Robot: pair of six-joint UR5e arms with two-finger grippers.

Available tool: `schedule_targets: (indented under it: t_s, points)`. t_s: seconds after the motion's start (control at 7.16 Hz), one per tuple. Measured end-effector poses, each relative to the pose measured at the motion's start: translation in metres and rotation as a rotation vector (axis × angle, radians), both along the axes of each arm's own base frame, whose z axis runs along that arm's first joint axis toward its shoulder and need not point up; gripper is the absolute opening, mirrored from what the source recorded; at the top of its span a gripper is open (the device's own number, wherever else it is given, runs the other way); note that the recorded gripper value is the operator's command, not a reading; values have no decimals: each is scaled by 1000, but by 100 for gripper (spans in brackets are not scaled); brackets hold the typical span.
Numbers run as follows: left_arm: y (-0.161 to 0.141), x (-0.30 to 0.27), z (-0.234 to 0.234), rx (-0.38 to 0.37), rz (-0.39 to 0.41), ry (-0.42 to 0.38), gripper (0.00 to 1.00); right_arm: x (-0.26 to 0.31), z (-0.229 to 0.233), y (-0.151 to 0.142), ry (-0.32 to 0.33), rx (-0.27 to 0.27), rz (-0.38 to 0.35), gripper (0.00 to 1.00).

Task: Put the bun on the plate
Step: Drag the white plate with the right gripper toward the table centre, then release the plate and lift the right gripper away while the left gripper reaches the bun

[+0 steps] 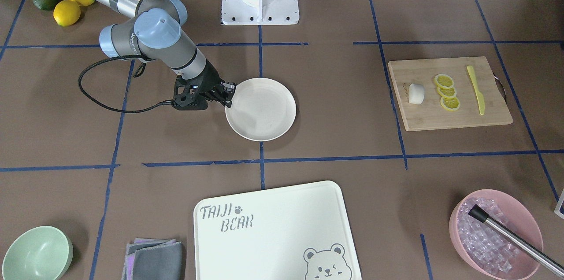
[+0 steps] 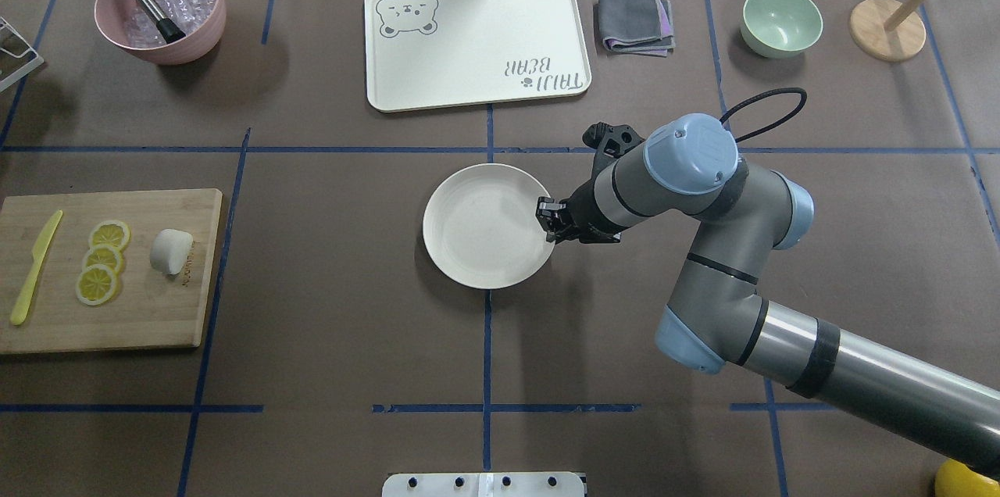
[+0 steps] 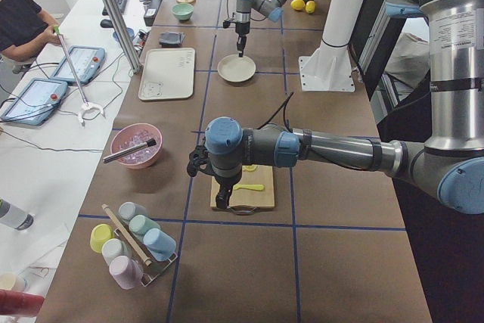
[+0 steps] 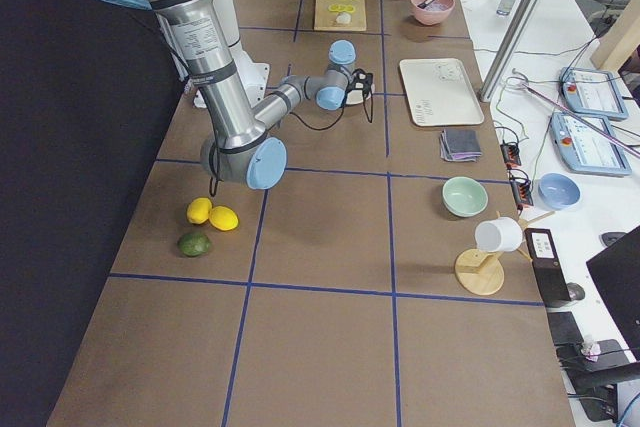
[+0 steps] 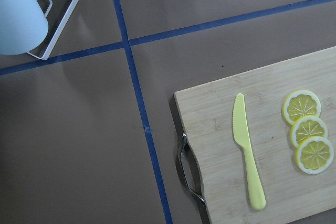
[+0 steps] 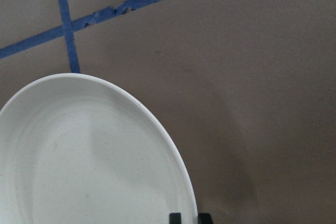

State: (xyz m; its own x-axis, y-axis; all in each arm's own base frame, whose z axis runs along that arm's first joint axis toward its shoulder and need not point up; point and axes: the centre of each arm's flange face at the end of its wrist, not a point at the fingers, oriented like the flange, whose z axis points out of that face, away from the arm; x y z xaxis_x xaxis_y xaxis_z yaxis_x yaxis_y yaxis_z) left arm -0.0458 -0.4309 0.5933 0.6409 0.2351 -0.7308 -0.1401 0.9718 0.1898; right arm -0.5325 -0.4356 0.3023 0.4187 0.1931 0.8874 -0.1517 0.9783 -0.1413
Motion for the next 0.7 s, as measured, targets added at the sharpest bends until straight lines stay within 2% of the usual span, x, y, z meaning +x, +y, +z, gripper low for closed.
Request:
schedule_targets:
  t_s: [0.28,0.42,0.7]
  points:
    - [-2,8,-4,3,11,2,100,12,-5,-2,-7,7,15,100]
    - [-5,20,-10,3,2,5,100,39,-10,-3,-10,-2,21,100]
    - [-12,63,-28,8,-36,24,100,136,-13,-17,-14,-79,18,100]
